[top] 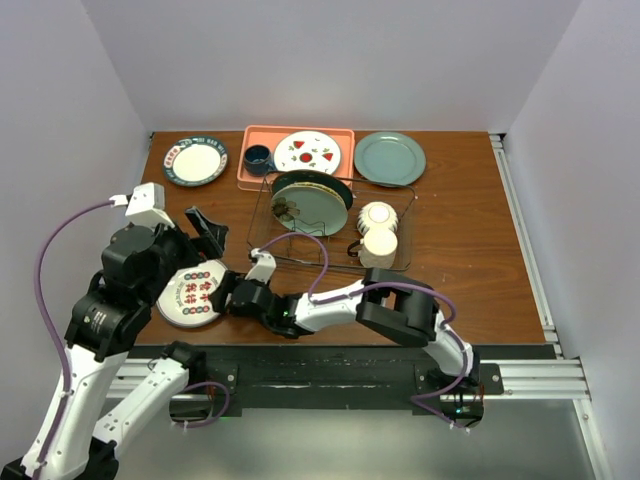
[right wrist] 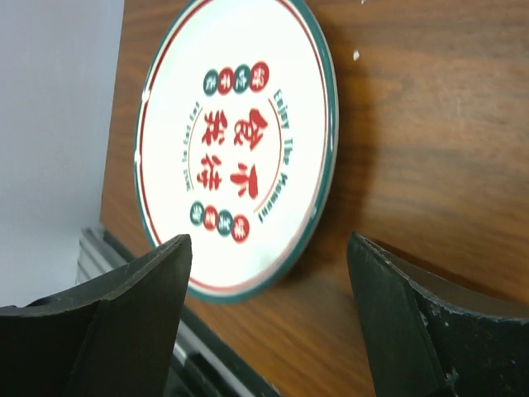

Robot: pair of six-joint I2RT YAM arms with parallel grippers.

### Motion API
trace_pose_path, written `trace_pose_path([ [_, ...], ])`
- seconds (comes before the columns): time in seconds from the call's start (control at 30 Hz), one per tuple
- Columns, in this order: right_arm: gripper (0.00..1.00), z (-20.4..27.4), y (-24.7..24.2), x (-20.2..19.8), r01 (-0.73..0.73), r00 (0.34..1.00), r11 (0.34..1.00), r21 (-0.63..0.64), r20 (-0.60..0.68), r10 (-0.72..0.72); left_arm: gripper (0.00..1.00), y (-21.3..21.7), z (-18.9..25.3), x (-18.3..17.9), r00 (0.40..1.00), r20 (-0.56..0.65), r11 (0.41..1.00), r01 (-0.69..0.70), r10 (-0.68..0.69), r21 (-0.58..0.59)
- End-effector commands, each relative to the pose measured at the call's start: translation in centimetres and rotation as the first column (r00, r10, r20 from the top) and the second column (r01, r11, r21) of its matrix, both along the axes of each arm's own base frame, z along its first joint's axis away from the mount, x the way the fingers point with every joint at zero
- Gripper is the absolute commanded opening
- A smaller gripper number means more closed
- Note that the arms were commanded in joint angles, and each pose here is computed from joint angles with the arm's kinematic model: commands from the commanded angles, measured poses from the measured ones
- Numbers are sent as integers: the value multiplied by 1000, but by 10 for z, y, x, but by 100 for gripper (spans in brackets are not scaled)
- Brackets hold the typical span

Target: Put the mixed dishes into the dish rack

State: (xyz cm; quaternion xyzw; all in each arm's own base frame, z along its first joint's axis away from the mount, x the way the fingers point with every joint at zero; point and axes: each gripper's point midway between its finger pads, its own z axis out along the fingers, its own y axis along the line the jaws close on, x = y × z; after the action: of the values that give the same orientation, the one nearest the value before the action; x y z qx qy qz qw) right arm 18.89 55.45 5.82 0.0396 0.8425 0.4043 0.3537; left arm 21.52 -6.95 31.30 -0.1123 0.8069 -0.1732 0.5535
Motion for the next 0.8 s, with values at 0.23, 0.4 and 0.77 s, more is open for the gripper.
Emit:
trace_pose_path([
  [0.23, 68, -10, 16, 31, 179, 984, 983, -34, 21, -179, 100, -4, -7, -17, 997, -22, 996, 80, -80, 33],
  [0.4, 50, -29, 8, 34, 212, 977, 967, -139, 21, -212, 100, -5, -8, -20, 996, -24, 996, 85, -84, 18],
  [0.77, 0, -18, -42, 39, 303, 953, 927, -223, 84, -291, 100, -4, -14, -25, 996, -42, 997, 82, -82, 7],
])
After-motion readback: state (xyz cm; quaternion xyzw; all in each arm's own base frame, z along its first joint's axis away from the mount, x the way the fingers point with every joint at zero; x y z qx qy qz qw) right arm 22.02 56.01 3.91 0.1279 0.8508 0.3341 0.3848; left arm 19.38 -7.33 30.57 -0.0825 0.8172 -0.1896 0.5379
